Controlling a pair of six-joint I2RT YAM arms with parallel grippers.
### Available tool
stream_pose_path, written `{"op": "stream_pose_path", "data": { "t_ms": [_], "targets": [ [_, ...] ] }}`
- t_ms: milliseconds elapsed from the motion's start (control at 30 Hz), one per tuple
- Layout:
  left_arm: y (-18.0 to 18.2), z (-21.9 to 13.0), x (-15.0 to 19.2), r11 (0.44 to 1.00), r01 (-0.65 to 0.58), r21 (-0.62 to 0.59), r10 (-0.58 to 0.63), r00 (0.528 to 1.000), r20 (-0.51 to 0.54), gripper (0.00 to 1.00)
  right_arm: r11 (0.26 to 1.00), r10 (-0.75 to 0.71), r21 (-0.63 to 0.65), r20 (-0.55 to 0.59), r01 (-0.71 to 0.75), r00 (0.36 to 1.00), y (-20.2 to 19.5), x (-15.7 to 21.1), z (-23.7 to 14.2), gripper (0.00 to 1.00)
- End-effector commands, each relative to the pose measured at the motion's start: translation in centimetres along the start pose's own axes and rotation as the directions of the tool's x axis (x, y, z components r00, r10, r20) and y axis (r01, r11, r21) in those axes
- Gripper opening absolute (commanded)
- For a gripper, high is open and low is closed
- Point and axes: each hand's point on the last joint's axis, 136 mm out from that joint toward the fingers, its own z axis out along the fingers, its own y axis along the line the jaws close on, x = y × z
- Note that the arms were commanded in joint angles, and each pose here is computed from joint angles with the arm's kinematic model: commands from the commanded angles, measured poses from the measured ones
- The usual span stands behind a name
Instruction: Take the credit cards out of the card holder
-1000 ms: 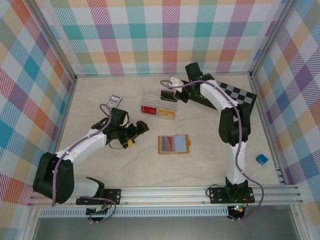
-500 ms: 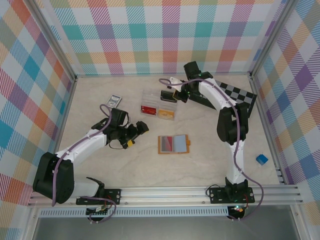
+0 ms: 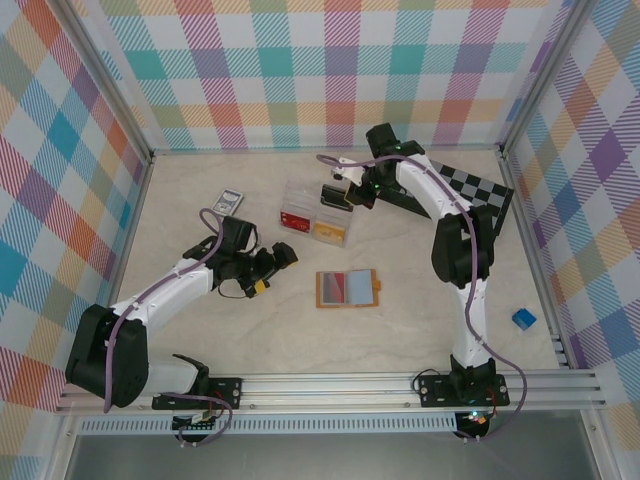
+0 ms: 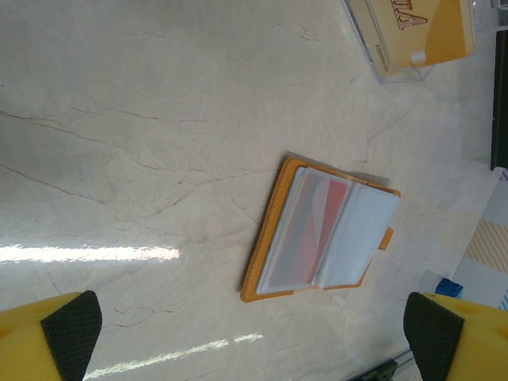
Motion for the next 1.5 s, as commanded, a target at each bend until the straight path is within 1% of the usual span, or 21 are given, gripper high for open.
{"op": "stream_pose_path", "data": {
  "t_ms": [0,200,400,500,667,733,800,933,1100,1300,1467],
  "targets": [
    [0.1,-0.4,0.1,1.0,0.0,0.013,0.0,1.0,0.006,1.0,0.999,0.003,-0.038,0.016,-0.002,1.0,1.2,-0.9,-0.2,0.0],
    [0.3,-0.8,0.0,1.0,-0.007,0.003,0.007,1.0,0.027,1.0,0.999,0.024,-0.049,-0.025,-0.025,0.999,1.1,0.4,1.4,0.0],
    [0.2,-0.8,0.1,1.0,-0.008,0.005,0.008,1.0,0.022,1.0,0.998,0.04,-0.038,-0.029,-0.041,0.999,0.8,0.3,1.8,0.01],
    [0.3,-0.8,0.1,1.0,-0.008,0.003,0.007,1.0,0.022,1.0,0.998,0.048,-0.028,-0.01,-0.049,0.999,0.6,-0.6,0.9,0.05],
    [0.2,-0.8,0.1,1.0,-0.009,0.006,0.009,1.0,0.022,1.0,0.999,0.048,0.008,0.064,-0.049,0.997,0.6,-3.1,-2.1,0.13],
    [0.1,-0.8,0.0,1.0,-0.008,0.01,0.008,1.0,0.024,1.0,0.998,0.054,0.024,0.076,-0.056,0.996,0.4,-3.8,-3.0,0.15],
    [-0.1,-0.9,0.0,1.0,-0.008,0.019,0.008,1.0,0.026,1.0,0.997,0.06,0.041,0.079,-0.064,0.995,0.2,-4.1,-3.6,0.2],
    [-0.1,-1.0,0.0,1.0,-0.011,0.019,0.011,1.0,0.028,1.0,0.996,0.065,0.062,0.08,-0.07,0.995,0.0,-4.3,-4.3,0.23],
    [0.0,-1.0,0.1,1.0,-0.008,0.017,0.008,1.0,0.026,1.0,0.993,0.077,0.083,0.087,-0.084,0.993,-0.3,-4.6,-4.6,0.24],
    [0.0,-0.9,0.1,1.0,-0.007,0.018,0.007,1.0,0.025,1.0,0.986,0.135,0.086,0.115,-0.145,0.984,-0.6,-5.1,-4.8,0.18],
    [0.2,-1.0,0.3,1.0,-0.012,0.007,0.012,1.0,0.022,1.0,0.962,0.235,0.086,0.221,-0.259,0.947,0.6,-6.3,-7.3,0.21]
  ]
}}
